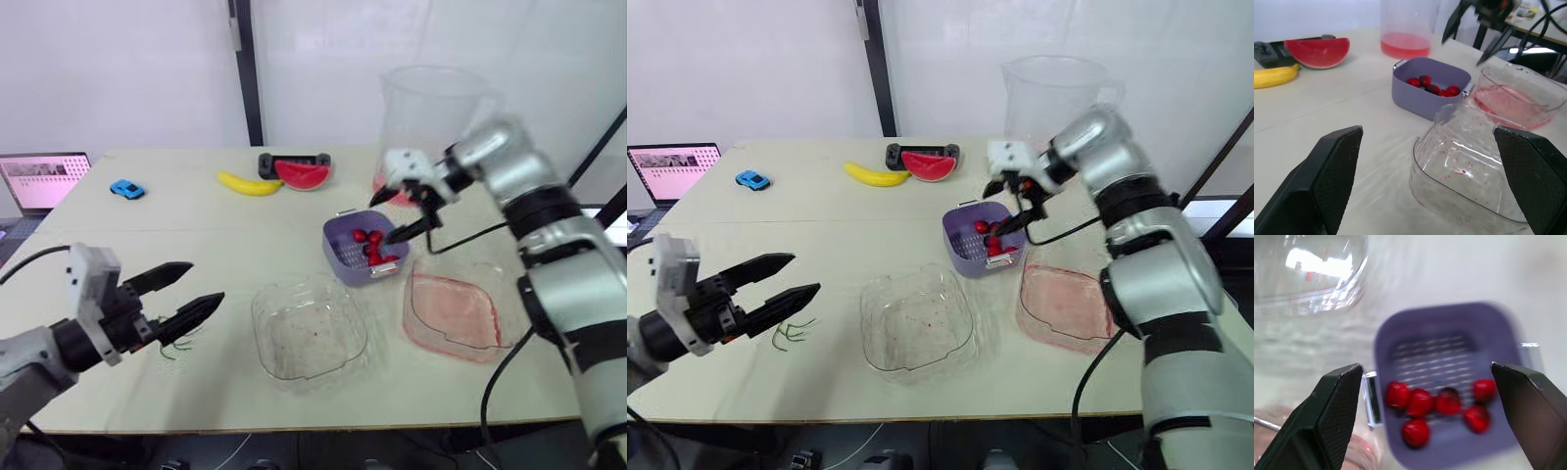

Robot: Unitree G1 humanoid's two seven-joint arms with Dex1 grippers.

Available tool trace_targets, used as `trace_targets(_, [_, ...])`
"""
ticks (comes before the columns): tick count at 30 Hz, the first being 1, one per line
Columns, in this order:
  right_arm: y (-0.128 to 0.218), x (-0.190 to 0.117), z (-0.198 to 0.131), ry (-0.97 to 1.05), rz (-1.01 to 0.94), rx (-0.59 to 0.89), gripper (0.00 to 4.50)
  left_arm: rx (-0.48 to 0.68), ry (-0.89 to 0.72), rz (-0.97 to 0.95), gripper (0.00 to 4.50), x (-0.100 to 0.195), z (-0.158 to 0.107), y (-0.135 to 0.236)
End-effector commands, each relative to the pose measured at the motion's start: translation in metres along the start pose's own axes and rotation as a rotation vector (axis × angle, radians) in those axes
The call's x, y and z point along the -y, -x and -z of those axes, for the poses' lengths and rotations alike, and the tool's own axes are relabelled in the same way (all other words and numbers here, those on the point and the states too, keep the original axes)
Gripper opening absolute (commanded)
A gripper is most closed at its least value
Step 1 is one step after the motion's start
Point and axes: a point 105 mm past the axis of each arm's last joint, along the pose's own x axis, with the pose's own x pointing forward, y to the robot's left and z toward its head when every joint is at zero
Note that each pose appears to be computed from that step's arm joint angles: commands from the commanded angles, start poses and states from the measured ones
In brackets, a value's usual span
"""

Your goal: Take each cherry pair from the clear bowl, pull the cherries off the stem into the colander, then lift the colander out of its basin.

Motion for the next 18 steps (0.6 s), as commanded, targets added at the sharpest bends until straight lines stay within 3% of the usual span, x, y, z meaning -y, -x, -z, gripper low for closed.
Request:
trace_targets(1, [0.036,0.001,-0.004,-0.046,0.109,0.131,4.46,-0.013,-0.095,-0.032,4.50,-0.013,-0.003,-0.010])
trace_targets(9, [0.104,-0.030,0.046,-0.209,0.435,0.318,4.46,-0.111,-0.227,-0.111,4.50,-0.052,0.009,-0.027])
trace_targets(18, [0.130,-0.074,0.122,-0.454,0.735,0.318,4.46,-0.156,-0.215,-0.126,4.50,-0.080,0.027,-0.011])
